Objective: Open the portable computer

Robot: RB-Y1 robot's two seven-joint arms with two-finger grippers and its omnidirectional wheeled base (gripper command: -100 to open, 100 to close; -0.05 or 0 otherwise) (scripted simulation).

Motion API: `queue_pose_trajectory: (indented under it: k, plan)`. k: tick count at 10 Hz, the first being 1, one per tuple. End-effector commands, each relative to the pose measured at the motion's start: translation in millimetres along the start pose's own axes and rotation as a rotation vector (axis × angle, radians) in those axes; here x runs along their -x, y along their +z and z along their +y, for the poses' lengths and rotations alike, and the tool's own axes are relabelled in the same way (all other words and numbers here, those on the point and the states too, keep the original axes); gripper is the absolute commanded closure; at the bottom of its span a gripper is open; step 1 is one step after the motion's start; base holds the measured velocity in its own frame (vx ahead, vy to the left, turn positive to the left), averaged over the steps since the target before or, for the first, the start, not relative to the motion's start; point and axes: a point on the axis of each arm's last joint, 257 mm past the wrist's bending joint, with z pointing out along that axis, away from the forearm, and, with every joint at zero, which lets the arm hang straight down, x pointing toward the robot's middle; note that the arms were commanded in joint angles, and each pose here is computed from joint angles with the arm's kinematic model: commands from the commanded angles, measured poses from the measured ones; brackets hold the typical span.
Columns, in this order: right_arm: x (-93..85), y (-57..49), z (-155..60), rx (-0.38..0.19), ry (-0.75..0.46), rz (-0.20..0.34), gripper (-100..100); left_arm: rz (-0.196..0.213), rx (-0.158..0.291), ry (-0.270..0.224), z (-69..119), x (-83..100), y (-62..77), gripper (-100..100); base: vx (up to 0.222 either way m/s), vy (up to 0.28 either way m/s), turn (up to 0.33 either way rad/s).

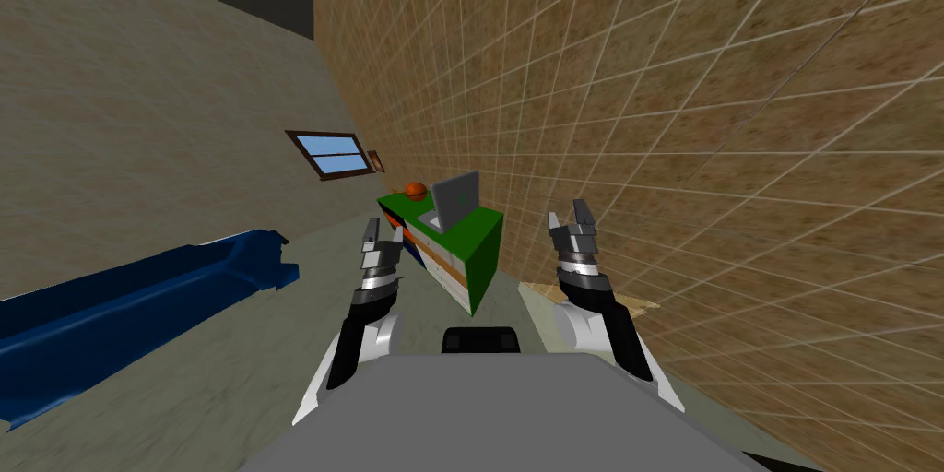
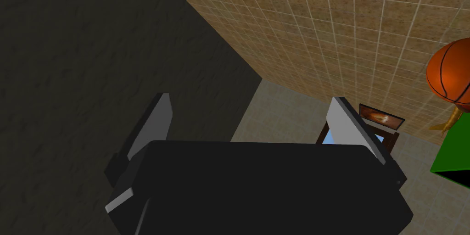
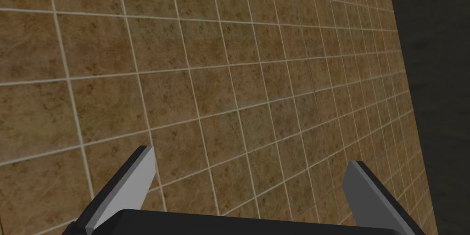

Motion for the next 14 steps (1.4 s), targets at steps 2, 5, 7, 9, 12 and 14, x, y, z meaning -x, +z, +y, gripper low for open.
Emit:
queue_pose_trajectory:
  k: [2,5,7,9,12,14]
  plan:
    - [0.0,0.0,0.0,0.0,0.0,0.0,0,0.0,0.0,0.0,0.0,0.0,0.0,0,0.0,0.0,0.0]
    - [0.0,0.0,0.1,0.0,0.0,0.0,0,0.0,0.0,0.0,-0.1,0.0,0.0,0,0.0,0.0,0.0]
    - [0.0,0.0,0.2,0.0,0.0,0.0,0,0.0,0.0,0.0,-0.2,0.0,0.0,0,0.0,0.0,0.0]
    - [0.0,0.0,0.2,0.0,0.0,0.0,0,0.0,0.0,0.0,-0.2,0.0,0.1,0,0.0,0.0,0.0]
    - [0.0,0.0,-0.1,0.0,0.0,0.0,0,0.055,0.027,0.025,5.4,-10.6,15.5,-100,0.006,0.045,-0.018]
    - [0.0,-0.1,-0.2,0.0,0.0,0.0,0,0.069,0.039,0.033,7.6,-14.2,22.6,-100,0.02,0.074,-0.021]
